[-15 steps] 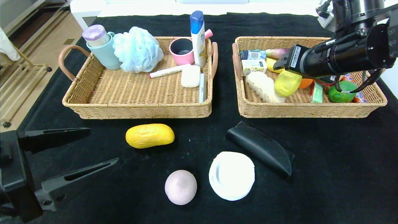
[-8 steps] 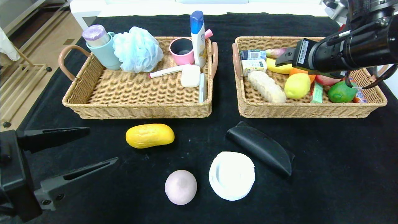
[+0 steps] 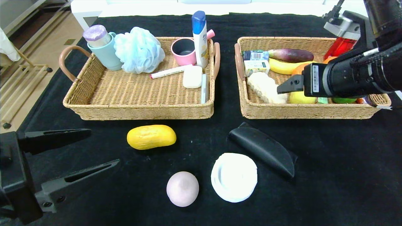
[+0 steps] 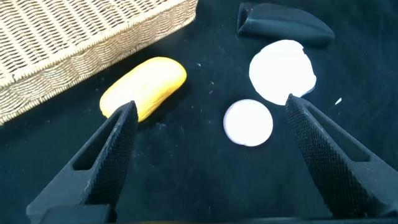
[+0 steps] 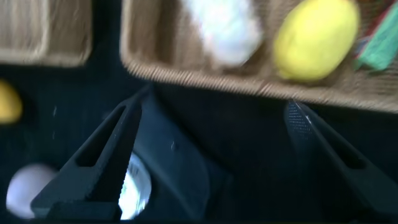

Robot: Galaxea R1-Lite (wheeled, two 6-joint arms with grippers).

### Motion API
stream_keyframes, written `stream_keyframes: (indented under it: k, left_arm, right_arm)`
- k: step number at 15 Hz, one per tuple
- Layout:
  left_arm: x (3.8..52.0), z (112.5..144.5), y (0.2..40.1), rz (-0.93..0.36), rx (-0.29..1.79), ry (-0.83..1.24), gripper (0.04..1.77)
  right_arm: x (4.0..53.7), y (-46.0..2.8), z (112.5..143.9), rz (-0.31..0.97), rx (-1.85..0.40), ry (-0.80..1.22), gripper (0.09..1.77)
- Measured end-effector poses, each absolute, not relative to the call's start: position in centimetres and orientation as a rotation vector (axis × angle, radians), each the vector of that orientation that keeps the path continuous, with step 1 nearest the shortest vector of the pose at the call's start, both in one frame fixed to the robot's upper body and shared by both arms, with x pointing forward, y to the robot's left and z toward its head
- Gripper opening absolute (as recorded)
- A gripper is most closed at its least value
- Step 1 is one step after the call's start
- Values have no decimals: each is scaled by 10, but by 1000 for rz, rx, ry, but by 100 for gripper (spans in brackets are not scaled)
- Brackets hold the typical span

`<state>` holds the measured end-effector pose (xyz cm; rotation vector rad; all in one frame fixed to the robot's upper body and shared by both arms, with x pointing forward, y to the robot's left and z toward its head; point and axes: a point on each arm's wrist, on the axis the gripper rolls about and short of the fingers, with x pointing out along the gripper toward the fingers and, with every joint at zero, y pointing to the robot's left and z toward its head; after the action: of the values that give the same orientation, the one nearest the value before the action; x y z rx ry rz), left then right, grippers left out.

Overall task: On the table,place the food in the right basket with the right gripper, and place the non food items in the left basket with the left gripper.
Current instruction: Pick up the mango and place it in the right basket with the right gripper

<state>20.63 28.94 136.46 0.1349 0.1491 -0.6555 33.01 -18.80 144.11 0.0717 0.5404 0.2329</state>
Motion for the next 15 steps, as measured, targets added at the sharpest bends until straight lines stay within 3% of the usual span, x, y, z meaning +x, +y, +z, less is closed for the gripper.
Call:
stream_keyframes:
  k: [4,8,15]
  left_arm:
    - [206,1365,290,-627,140,157,172]
    - [208,1365,290,-610,142,162,172]
    - [216,1359,284,-437,211,249,172]
  right_arm:
    - [297,-187,1422,442,-30,494,169]
    - [273,-197,1379,639,-98,400,170]
    - [219,-228,1346,895,-141,243,170]
